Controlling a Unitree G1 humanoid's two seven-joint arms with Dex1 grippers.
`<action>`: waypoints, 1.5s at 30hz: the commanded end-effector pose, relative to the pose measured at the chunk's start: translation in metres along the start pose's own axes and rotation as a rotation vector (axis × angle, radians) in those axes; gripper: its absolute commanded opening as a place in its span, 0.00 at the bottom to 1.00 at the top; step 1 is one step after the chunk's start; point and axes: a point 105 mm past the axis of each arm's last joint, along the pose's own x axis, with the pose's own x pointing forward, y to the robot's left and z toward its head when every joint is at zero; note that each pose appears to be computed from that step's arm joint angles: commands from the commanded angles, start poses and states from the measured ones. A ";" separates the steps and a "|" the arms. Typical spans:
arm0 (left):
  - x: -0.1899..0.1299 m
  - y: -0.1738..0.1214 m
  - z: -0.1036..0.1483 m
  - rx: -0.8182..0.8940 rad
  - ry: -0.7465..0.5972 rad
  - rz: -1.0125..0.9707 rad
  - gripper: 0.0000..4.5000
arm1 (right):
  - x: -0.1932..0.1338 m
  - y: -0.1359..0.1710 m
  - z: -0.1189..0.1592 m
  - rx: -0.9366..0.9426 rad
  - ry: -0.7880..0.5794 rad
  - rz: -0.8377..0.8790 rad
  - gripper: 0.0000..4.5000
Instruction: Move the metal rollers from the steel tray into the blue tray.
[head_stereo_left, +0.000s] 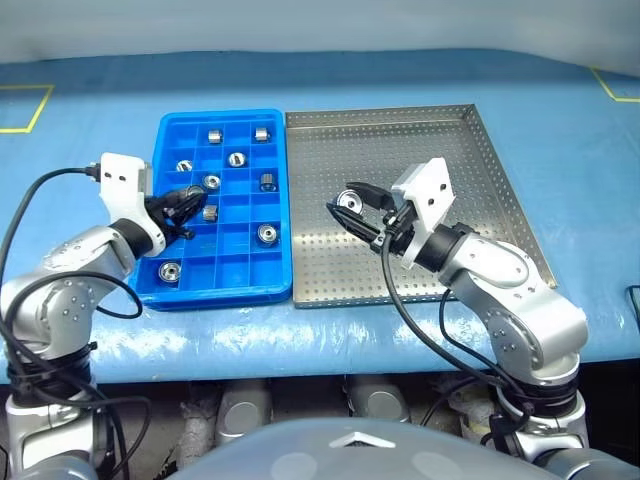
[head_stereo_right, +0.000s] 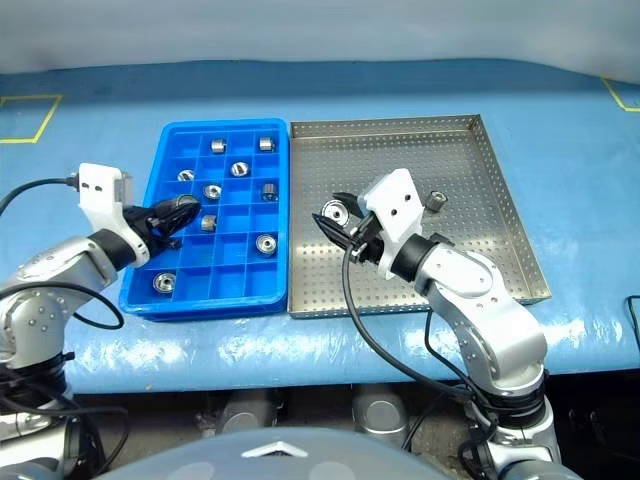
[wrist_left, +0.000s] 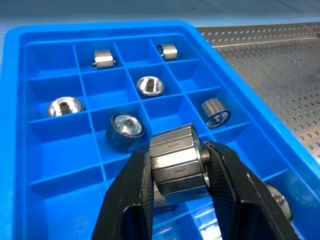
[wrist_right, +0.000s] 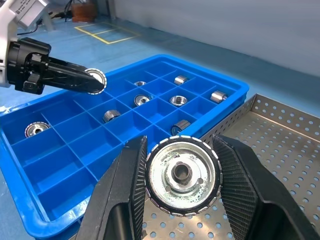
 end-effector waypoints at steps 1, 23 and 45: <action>-0.003 -0.003 0.003 0.028 -0.008 -0.003 0.28 | 0.000 0.001 0.012 -0.032 -0.044 0.005 0.38; 0.001 -0.007 -0.010 0.012 0.023 -0.036 0.91 | -0.001 -0.002 0.011 -0.032 -0.042 -0.017 0.38; -0.018 0.004 0.018 0.216 -0.097 -0.013 0.91 | 0.081 0.014 0.001 0.183 -0.043 0.123 0.38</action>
